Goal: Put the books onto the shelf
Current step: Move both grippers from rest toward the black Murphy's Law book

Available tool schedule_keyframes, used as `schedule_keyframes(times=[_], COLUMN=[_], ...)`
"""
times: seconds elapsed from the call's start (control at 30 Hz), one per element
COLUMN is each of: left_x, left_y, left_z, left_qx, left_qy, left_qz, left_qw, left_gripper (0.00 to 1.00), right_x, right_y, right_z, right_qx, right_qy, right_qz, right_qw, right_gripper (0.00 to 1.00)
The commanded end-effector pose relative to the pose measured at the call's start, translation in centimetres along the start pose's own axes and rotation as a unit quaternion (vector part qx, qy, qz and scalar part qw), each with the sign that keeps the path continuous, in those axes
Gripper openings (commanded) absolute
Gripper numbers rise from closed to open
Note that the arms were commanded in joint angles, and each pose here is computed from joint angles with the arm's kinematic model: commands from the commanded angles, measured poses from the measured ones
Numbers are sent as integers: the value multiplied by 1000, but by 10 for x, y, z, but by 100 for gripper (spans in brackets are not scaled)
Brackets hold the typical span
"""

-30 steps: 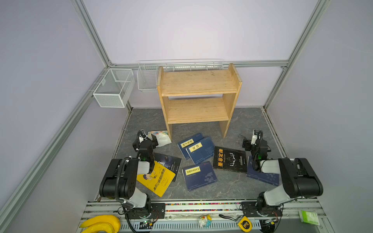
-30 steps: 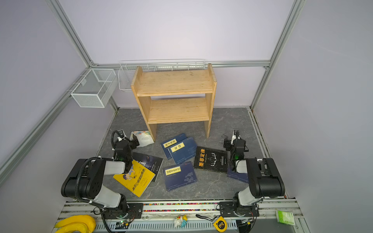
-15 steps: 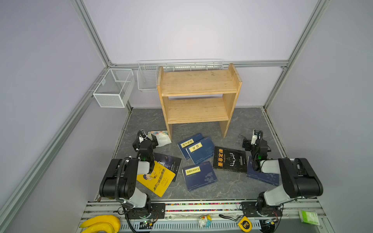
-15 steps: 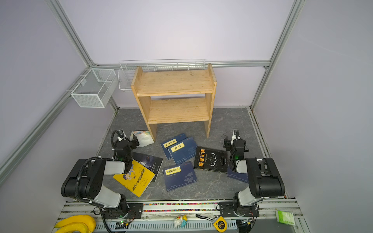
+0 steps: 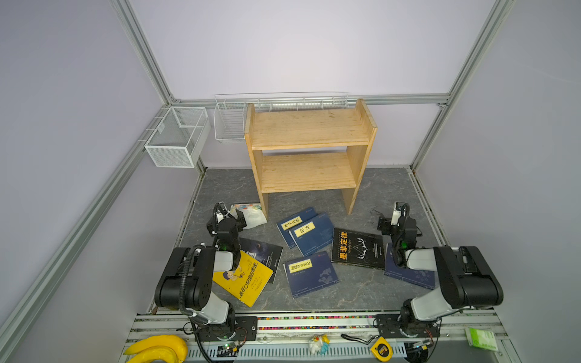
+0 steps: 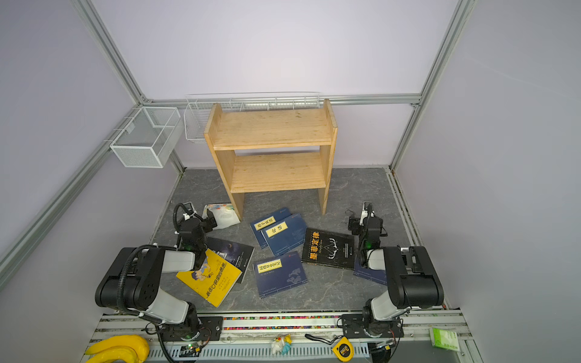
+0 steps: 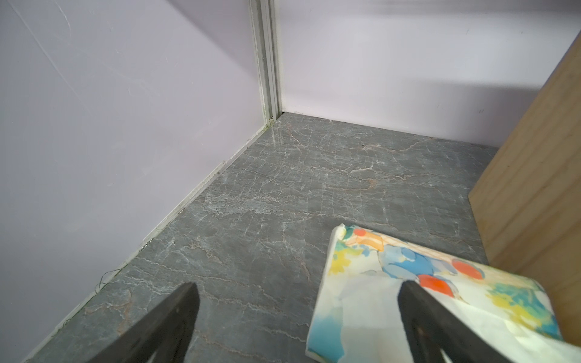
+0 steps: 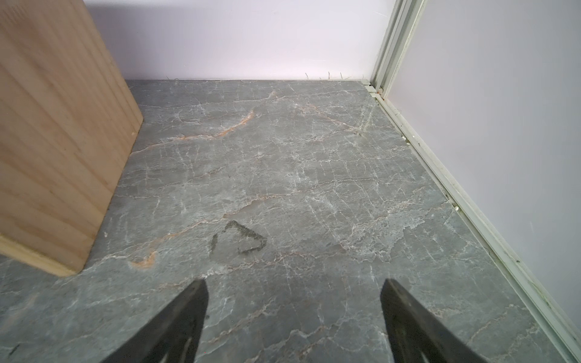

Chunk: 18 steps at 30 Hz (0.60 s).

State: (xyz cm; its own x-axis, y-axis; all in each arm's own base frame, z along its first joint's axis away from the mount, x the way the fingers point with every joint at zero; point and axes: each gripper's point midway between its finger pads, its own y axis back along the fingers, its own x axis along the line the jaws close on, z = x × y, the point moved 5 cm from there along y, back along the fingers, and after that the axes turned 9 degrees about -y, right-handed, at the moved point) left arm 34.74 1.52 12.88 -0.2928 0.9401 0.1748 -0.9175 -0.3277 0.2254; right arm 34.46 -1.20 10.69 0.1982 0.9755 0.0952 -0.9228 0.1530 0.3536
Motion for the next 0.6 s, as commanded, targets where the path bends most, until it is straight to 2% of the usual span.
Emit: schedule_keyframes(times=[0.0, 0.13, 0.23, 0.33, 0.47, 0.57], left_x=[1, 8, 11, 4, -8, -23], left_y=[-2, 7, 27, 57, 104, 132], left_z=[3, 20, 56, 91, 116, 120], left_qx=[-9, -8, -12, 9, 15, 41], left_qy=[0, 2, 3, 50, 144, 221], left_qz=[1, 16, 11, -69, -145, -226], left_qw=[1000, 1000, 1000, 996, 979, 948], left_gripper=[99, 99, 99, 99, 99, 99], right_x=[3, 14, 25, 50, 101, 131], right_y=[3, 7, 20, 42, 82, 116], right_z=[12, 43, 71, 87, 88, 74], right_qx=[-19, 37, 79, 104, 156, 205], right_qy=[11, 26, -15, -53, -62, -79], right_qz=[5, 16, 36, 82, 154, 201], right_qw=[1000, 999, 996, 990, 974, 955], right_gripper=[89, 89, 89, 88, 88, 88])
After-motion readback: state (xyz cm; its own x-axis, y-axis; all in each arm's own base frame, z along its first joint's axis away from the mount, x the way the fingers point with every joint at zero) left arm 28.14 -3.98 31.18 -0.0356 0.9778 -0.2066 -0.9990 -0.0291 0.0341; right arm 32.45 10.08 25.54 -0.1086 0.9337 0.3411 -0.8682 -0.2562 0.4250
